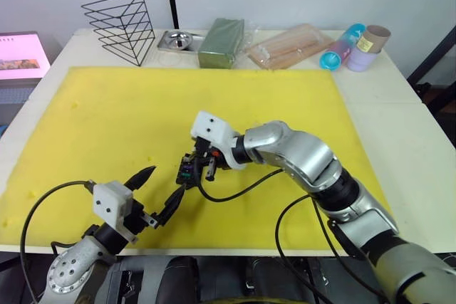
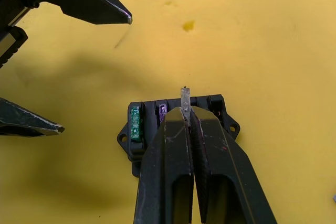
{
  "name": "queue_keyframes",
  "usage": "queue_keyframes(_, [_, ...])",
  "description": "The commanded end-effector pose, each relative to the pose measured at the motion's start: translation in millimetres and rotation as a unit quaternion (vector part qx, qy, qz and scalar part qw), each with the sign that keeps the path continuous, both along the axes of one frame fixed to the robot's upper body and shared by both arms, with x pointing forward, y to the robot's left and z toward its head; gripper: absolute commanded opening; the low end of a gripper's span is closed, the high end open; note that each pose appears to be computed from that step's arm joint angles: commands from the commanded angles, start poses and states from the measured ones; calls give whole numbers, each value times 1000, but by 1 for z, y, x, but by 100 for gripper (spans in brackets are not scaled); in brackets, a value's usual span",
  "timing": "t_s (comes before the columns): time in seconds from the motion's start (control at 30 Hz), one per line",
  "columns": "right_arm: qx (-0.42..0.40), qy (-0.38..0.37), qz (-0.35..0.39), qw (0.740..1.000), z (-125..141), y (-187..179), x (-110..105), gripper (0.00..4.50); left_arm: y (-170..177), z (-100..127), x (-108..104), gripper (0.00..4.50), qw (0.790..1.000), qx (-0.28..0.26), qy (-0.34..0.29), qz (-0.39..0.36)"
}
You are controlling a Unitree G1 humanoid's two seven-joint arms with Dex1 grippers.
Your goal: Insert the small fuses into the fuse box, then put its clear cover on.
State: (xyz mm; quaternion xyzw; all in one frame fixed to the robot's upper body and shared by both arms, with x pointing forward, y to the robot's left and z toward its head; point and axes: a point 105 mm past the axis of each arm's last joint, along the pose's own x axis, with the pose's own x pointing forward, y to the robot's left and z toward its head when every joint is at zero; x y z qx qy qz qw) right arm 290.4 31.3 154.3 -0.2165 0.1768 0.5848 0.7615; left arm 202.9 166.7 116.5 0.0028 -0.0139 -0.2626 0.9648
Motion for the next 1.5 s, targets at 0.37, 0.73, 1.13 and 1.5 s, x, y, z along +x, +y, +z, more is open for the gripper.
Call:
queue_keyframes(0.37, [-1,-31,7,999,4,0,3,3,4,5,-1,450,1000,8,-13,4])
queue_keyframes(0.73, [-18,-33,6,999,-1,-3,4,3,3,5,-1,450,1000,7,-13,4])
queue_keyframes(1.13, [-36,-46,4,998,-4,-4,8,3,2,4,-1,450,1000,6,-12,5])
queue_keyframes(1.5, [-35,-50,10,998,-4,-4,8,51,1,3,-1,450,1000,5,-10,6])
